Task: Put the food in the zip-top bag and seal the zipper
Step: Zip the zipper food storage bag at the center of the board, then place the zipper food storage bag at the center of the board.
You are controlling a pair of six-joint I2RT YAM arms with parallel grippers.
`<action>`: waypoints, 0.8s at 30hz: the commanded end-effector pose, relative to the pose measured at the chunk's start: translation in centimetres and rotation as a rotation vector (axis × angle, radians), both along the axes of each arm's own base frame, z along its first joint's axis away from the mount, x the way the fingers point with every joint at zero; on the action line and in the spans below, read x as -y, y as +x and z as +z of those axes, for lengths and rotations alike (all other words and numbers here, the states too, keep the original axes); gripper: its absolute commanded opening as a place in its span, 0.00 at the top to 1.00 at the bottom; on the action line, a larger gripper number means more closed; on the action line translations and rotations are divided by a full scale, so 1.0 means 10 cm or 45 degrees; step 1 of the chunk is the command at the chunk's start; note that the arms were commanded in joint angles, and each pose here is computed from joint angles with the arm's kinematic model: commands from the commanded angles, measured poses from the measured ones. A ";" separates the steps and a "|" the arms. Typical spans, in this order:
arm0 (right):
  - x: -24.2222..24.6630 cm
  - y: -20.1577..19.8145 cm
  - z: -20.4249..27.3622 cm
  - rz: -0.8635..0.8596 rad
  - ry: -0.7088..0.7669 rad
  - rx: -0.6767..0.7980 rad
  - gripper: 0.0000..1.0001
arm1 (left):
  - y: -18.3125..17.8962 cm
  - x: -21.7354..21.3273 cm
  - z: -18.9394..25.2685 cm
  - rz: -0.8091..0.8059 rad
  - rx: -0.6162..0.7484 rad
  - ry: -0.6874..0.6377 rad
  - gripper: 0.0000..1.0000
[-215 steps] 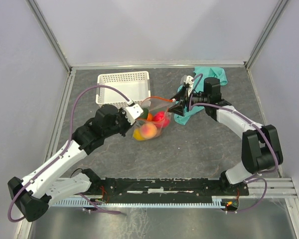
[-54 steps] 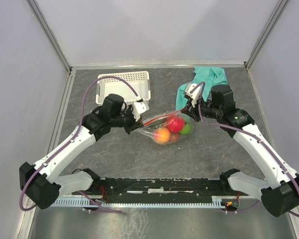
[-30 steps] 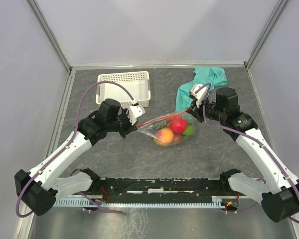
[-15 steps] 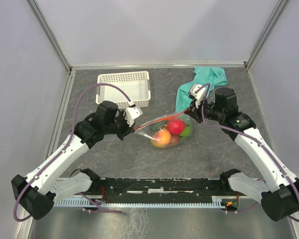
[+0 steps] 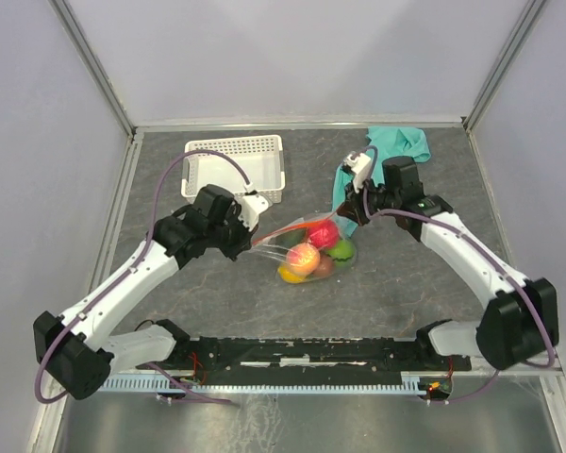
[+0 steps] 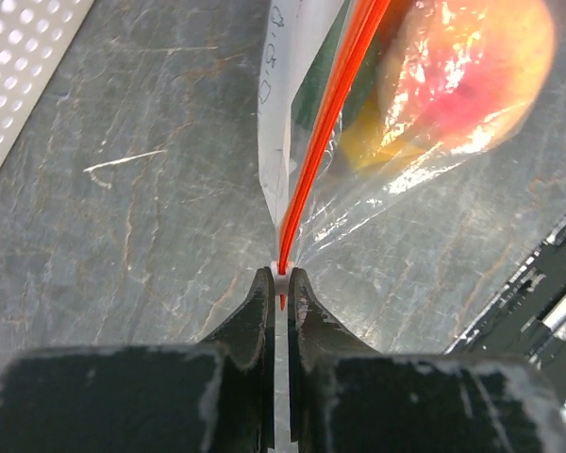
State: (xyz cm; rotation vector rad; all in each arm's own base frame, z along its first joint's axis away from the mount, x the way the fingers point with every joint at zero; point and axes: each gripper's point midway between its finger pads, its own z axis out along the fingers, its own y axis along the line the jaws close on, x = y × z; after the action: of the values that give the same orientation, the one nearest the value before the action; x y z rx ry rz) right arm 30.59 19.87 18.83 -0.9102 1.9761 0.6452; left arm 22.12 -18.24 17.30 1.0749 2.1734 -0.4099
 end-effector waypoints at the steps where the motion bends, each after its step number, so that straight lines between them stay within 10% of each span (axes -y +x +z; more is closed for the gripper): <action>1: -0.10 0.57 0.08 -0.173 0.014 0.034 0.93 | 0.26 -0.27 -0.06 0.321 -0.012 0.126 0.96; 9: -0.35 1.05 -0.19 -0.278 0.055 -0.140 0.81 | 0.52 -0.46 -0.24 0.594 -0.074 0.121 0.86; 24: -0.01 0.84 0.47 -0.539 0.190 -0.083 0.30 | 0.57 -0.59 0.37 0.831 0.207 -0.203 0.33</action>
State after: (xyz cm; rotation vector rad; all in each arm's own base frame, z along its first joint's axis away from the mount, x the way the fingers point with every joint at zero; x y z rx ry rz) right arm 39.44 22.17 18.20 -0.4861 2.1676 0.6339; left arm 26.89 -13.05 18.22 0.4332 2.2753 -0.1709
